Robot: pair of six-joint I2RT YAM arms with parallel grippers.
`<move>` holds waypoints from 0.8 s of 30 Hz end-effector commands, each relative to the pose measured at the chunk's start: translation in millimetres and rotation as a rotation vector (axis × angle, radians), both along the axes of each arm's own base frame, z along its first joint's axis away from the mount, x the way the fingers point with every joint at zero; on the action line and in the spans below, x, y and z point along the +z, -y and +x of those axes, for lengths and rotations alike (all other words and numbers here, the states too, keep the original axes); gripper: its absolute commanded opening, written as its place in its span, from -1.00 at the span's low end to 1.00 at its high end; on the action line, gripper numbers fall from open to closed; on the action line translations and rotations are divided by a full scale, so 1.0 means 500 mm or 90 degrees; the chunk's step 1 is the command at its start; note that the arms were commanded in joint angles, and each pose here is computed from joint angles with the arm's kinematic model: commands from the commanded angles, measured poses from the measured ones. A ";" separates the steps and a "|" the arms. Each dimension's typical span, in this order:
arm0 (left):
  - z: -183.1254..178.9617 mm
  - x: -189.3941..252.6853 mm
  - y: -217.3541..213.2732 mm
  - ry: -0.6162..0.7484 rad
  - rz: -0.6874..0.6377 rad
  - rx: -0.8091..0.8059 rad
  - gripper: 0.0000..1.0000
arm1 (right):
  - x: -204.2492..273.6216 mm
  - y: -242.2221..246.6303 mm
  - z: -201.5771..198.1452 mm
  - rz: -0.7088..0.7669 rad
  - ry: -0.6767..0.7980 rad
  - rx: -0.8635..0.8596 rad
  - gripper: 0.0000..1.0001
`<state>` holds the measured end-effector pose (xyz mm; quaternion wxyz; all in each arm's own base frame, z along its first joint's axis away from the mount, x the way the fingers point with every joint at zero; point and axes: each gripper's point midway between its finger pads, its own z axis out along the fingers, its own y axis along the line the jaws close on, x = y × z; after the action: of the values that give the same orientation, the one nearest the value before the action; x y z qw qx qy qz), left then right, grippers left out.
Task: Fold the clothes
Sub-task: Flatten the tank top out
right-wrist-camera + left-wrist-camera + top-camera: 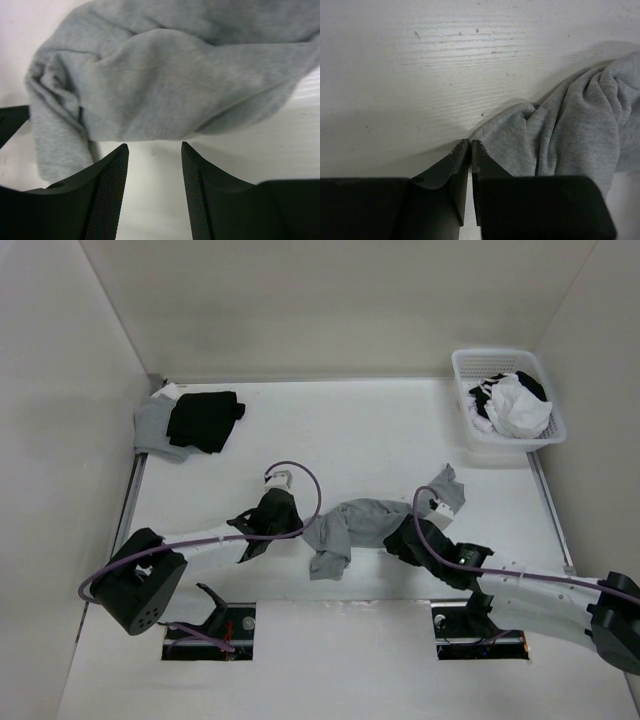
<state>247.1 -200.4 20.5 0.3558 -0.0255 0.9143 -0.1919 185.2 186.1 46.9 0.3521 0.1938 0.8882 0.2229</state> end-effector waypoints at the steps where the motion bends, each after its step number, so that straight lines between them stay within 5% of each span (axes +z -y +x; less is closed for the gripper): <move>1: 0.014 0.045 -0.001 0.029 -0.023 -0.001 -0.96 | -0.022 0.027 0.006 -0.025 -0.027 -0.040 0.03; 5: 0.041 0.130 -0.006 0.089 -0.077 0.026 -0.99 | -0.025 0.037 0.049 -0.048 -0.027 -0.067 -0.02; 7: 0.053 0.185 -0.018 0.124 -0.117 0.053 -1.00 | -0.010 0.034 0.102 -0.047 -0.004 -0.077 -0.25; 10: 0.055 0.241 -0.044 0.165 -0.149 0.086 -1.00 | 0.041 0.028 0.204 -0.039 0.065 -0.084 -0.88; 14: 0.052 0.302 -0.093 0.217 -0.159 0.135 -1.00 | 0.161 0.031 0.293 -0.049 0.177 -0.079 -1.00; 24: -0.026 0.571 -0.109 0.374 -0.291 0.110 -1.00 | 0.511 0.077 0.108 0.007 0.377 -0.028 -1.00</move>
<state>247.0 -146.8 244.3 0.5653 -0.1272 0.7498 -0.3195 262.5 170.0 257.3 0.5651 0.1519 0.7618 0.2780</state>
